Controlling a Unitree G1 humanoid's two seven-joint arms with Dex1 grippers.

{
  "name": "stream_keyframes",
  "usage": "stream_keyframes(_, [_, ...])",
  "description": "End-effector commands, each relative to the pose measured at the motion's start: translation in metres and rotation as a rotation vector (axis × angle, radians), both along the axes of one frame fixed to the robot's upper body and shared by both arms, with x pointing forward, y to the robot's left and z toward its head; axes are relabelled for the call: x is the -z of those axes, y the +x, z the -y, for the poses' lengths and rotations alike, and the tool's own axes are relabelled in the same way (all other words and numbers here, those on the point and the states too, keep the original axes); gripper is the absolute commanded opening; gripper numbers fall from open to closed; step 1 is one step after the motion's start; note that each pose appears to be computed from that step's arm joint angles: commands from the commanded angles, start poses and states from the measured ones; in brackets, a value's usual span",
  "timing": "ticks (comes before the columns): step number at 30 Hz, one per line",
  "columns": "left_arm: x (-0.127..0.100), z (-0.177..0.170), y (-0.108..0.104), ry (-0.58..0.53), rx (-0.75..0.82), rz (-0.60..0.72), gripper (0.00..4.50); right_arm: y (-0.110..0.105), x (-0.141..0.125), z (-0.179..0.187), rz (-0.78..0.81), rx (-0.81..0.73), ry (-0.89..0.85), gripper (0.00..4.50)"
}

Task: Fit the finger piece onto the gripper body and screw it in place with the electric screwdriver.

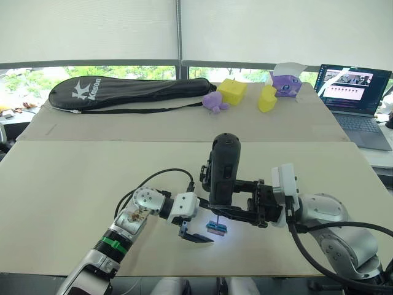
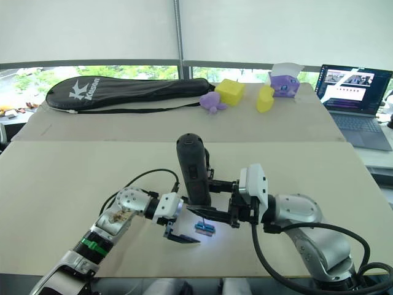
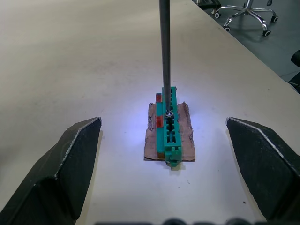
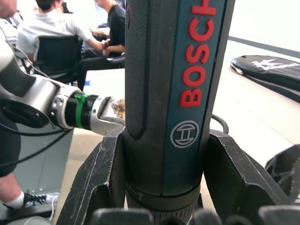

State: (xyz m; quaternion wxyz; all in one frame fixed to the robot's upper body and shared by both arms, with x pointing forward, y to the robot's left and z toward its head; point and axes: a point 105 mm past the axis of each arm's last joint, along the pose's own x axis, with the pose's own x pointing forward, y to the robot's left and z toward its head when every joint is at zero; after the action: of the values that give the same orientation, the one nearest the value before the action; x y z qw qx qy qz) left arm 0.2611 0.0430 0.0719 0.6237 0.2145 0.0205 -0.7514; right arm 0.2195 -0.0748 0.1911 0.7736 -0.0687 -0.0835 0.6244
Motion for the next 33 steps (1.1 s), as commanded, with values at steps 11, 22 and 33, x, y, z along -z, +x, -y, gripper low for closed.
stream_keyframes(11, [-0.0056, 0.0037, -0.0024, -0.017, 0.024, 0.014, 4.50, -0.0078, -0.0144, -0.0047, 0.056, -0.039, 0.037, 1.96])
stream_keyframes(22, [-0.0059, 0.0040, -0.0010, -0.017, 0.022, 0.015, 4.50, -0.0093, -0.0146, -0.0043, 0.047, -0.044, 0.037, 1.96])
stream_keyframes(33, [-0.0059, 0.0052, -0.0005, -0.019, 0.020, 0.019, 4.50, -0.0118, -0.0152, -0.0051, 0.046, -0.051, 0.040, 1.96])
